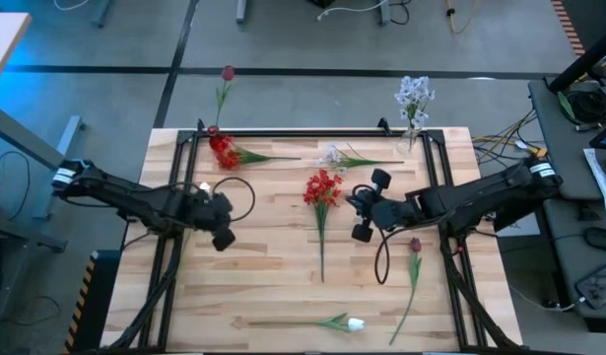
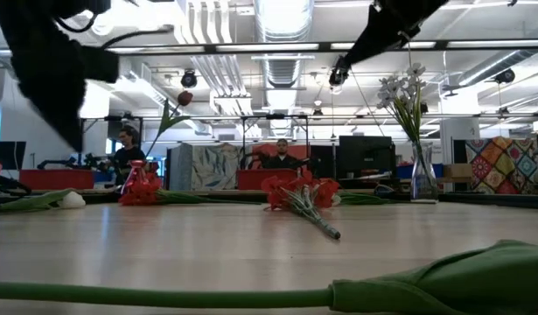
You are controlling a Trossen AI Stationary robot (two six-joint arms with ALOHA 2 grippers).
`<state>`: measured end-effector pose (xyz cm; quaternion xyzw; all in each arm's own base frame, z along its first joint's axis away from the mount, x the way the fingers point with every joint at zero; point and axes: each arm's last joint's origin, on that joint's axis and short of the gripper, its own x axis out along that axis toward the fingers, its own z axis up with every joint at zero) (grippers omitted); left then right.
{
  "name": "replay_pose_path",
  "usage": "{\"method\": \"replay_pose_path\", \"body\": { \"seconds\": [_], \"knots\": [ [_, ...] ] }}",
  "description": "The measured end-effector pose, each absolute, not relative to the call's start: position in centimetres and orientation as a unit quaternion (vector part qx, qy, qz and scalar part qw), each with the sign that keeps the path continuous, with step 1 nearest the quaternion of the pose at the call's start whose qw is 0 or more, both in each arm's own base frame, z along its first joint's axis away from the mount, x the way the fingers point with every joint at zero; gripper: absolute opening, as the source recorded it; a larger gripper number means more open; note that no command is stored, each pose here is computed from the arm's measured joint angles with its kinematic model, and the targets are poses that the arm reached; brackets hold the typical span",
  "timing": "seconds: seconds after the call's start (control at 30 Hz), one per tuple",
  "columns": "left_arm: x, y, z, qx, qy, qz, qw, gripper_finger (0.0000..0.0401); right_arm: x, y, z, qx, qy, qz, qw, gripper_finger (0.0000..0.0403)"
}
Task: Sort flowers into vase by color
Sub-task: Put the top white tulip into the transparent flower vase
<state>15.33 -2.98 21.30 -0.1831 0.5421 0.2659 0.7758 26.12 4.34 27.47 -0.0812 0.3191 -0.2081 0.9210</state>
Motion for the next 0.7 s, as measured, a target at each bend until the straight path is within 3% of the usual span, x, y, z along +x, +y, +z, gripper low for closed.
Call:
{"method": "replay_pose_path", "body": {
  "seconds": [0.1,0.3,0.53,0.7],
  "knots": [
    [14.5,-2.9,21.5,-0.21,0.599,0.307,0.709,0.0036,26.1,4.3,26.7,-0.078,0.328,-0.21,0.918,0.0009],
    [14.5,-2.2,20.0,-0.255,0.648,0.334,0.635,0.0078,26.4,4.4,26.0,-0.078,0.326,-0.211,0.918,0.0009],
    [15.3,1.3,18.4,-0.247,0.669,0.352,0.606,0.0156,26.7,4.5,26.0,-0.087,0.318,-0.206,0.921,0.0009],
    [15.2,4.8,18.0,-0.255,0.676,0.378,0.578,0.018,26.7,4.5,25.9,-0.085,0.318,-0.207,0.921,0.0009]
  ]
}}
